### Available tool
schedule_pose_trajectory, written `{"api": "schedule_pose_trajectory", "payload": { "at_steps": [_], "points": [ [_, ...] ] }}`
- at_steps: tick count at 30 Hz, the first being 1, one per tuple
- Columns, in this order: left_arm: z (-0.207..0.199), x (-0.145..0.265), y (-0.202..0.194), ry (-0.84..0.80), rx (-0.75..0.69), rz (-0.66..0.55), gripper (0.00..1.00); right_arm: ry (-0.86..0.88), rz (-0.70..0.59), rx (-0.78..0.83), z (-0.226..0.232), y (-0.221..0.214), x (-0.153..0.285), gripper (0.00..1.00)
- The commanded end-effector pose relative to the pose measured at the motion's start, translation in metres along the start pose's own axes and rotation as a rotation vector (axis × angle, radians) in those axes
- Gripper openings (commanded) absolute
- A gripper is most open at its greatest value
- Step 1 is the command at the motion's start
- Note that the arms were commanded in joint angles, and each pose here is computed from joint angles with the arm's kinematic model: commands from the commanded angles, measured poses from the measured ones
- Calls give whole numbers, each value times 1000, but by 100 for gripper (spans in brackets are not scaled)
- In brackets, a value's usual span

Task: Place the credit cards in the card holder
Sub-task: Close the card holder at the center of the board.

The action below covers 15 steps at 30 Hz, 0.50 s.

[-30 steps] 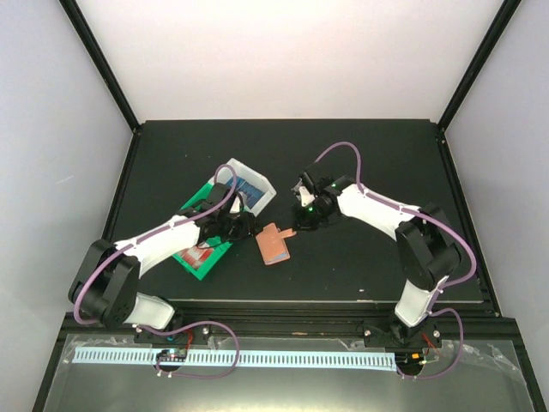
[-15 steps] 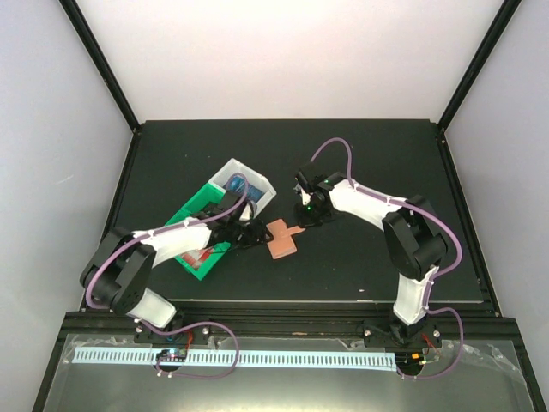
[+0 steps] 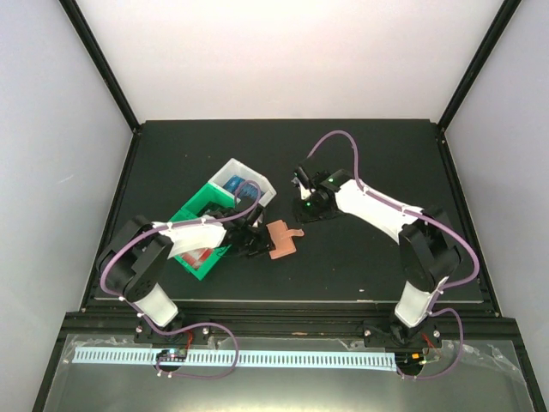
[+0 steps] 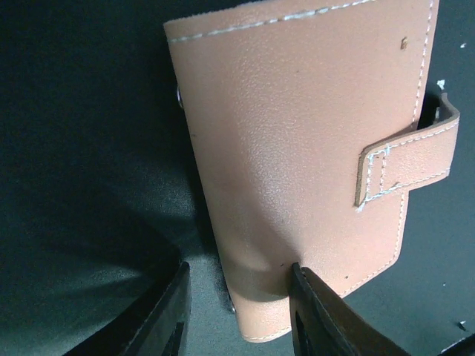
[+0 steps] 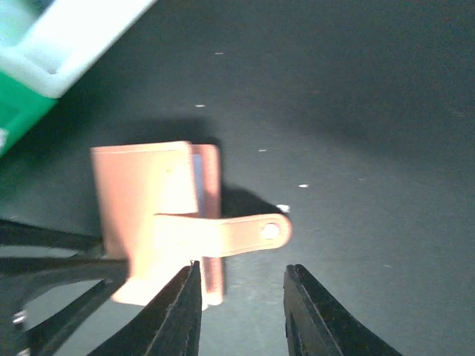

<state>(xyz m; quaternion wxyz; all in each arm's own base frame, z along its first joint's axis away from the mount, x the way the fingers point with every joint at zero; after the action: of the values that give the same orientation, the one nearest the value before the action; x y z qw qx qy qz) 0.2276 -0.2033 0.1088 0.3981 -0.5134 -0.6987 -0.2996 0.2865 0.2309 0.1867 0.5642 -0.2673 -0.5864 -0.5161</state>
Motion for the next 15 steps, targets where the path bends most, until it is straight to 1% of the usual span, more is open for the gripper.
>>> {"api": "schedule_pose_trajectory", "payload": {
  "at_steps": [1, 3, 6, 11, 15],
  "points": [
    [8, -5, 1, 125, 44, -9, 38, 159, 12, -2, 17, 0, -4, 31],
    [8, -7, 0, 129, 47, -5, 38, 200, 26, -1, 21, 2, -15, 30],
    [8, -8, 0, 124, 48, -5, 38, 208, 54, 5, 22, 5, -30, 30],
    [7, -8, 0, 109, 44, -9, 38, 198, 76, 14, 21, 6, -48, 35],
    [7, -8, -2, 86, 41, -5, 40, 191, 116, 13, 18, -2, -64, 35]
  ]
}}
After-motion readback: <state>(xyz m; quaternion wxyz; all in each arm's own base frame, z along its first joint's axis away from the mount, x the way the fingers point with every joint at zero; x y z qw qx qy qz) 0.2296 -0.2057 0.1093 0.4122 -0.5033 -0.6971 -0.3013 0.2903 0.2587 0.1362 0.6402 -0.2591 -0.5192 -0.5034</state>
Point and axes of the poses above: each gripper's point midway between its finger pads, its own x axis back along the fingers, its own z axis along the line the jaws close on, y = z × x, the point moved 10 cm from there along x, back along the fingers, and after that the axes turned 5 degrees about x, right-handed, at the moved point
